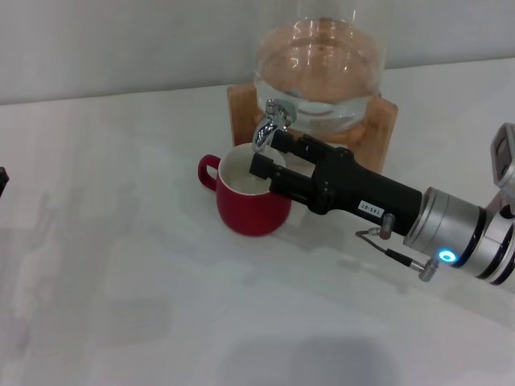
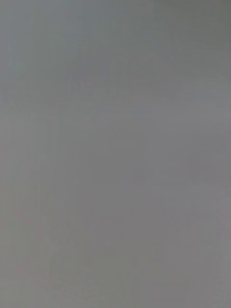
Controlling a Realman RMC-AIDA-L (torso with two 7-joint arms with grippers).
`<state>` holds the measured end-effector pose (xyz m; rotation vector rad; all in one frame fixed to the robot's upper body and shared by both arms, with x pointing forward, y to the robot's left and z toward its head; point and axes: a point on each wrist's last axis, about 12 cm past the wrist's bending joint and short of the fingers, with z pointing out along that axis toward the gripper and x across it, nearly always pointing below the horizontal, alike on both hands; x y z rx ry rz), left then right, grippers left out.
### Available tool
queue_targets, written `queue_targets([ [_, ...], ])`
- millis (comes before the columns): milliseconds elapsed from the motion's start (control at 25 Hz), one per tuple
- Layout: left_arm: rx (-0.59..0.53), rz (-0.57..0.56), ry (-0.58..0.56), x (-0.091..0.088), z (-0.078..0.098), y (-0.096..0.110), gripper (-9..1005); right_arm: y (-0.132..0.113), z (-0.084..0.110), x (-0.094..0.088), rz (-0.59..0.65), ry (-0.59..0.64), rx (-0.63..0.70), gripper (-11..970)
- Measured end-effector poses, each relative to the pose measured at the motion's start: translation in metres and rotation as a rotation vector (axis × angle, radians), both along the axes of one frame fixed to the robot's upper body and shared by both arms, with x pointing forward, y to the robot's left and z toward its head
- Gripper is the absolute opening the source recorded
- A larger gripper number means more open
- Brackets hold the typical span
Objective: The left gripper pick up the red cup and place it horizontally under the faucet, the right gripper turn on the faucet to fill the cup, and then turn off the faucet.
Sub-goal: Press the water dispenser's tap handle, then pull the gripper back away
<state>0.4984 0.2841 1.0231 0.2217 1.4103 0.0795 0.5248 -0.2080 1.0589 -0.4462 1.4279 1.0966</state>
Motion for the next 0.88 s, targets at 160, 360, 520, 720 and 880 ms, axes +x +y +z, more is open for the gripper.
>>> queue_targets([
  [160, 0.001, 0.000, 0.000, 0.0003, 0.0002, 0.0004, 882, -0.0015, -0.0002, -0.0003, -0.008, 0.000, 0.003, 723],
  [360, 0.002, -0.002, -0.001, 0.0015, 0.0007, -0.0001, 882, -0.0044, -0.0010, -0.0010, -0.016, -0.002, -0.001, 723],
  [520, 0.002, -0.005, -0.001, 0.0026, 0.0011, -0.0007, 882, -0.0051, -0.0010, -0.0009, -0.019, -0.004, -0.001, 723],
  [720, 0.002, -0.006, -0.001, 0.0031, 0.0013, -0.0009, 882, -0.0060, -0.0008, -0.0007, -0.023, -0.004, -0.001, 723],
  [880, 0.003, -0.005, 0.000, 0.0031, 0.0011, -0.0008, 882, -0.0072, -0.0005, -0.0001, -0.031, -0.006, 0.002, 722],
])
